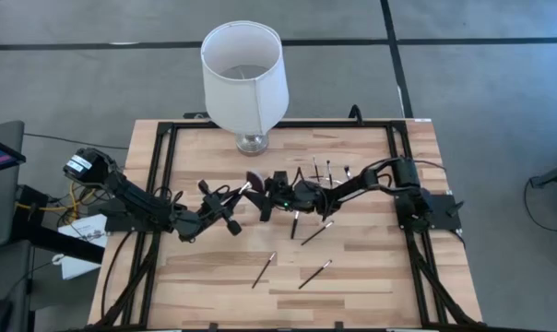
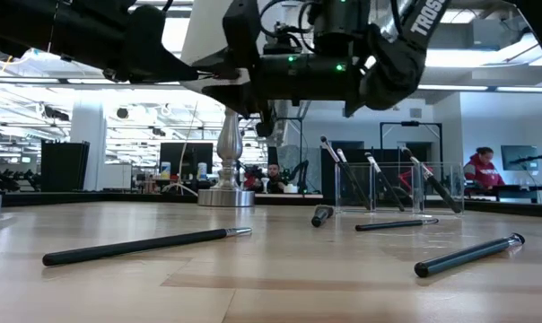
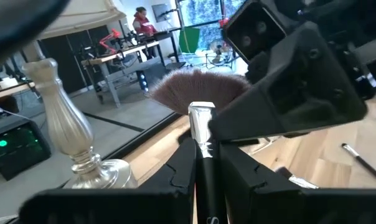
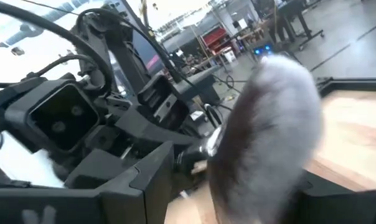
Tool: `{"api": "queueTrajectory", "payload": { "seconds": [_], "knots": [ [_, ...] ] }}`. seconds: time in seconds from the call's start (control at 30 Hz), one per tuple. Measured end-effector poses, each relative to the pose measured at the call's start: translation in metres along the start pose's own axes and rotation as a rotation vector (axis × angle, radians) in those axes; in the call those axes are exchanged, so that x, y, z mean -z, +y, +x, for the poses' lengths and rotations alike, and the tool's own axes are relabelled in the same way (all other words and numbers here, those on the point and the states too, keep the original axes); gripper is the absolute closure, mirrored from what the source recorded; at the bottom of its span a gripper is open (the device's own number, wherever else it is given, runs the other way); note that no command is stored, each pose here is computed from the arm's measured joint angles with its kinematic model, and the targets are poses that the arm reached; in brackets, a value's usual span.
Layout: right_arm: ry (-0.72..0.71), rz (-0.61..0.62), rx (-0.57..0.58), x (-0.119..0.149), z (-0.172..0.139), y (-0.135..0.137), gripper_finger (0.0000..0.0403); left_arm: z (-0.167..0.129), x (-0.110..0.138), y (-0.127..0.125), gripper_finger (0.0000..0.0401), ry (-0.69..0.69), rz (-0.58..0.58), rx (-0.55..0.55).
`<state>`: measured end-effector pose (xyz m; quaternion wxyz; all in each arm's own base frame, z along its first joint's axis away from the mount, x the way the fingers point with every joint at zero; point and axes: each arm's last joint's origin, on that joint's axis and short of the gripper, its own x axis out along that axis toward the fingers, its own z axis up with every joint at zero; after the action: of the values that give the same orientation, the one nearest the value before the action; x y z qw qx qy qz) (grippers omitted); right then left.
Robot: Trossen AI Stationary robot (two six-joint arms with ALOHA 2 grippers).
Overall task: Pick & Place Makeup Supplies
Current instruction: Put the black makeup brush into the transparent organizer
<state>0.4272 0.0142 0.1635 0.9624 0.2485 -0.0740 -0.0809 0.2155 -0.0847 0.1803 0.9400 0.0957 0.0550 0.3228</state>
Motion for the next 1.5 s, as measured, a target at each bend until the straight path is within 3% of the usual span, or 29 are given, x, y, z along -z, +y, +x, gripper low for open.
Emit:
{"api": "queueTrajectory", "payload": {
  "seconds": [0.13,0.43,0.6,0.97,1.23,1.37,1.5],
  "knots": [
    [0.000,-0.024,0.001,-0.003,0.004,0.003,0.0240,0.000,0.000,0.000,0.0355,-0.003,-0.003,0.010],
    [-0.018,-0.021,0.016,-0.004,0.004,0.003,0.0323,0.000,0.000,0.000,0.0354,-0.001,-0.001,0.009],
    [-0.033,-0.019,0.005,-0.005,0.004,0.004,0.0348,0.000,0.000,-0.001,0.0351,-0.004,-0.007,0.026],
    [-0.031,-0.071,0.003,-0.002,0.003,0.009,0.0360,0.000,0.000,-0.001,0.0311,-0.005,-0.037,0.040],
    [0.048,-0.133,0.135,0.005,0.001,0.004,0.0362,-0.006,0.000,-0.001,0.0286,0.001,-0.031,-0.040],
    [0.085,-0.214,0.178,-0.012,-0.002,0.012,0.0359,-0.014,-0.001,-0.003,0.0273,0.003,-0.003,-0.084],
    [0.135,-0.304,0.182,-0.049,-0.014,0.033,0.0361,-0.021,-0.001,-0.004,0.0263,0.006,0.002,-0.134]
  ]
}}
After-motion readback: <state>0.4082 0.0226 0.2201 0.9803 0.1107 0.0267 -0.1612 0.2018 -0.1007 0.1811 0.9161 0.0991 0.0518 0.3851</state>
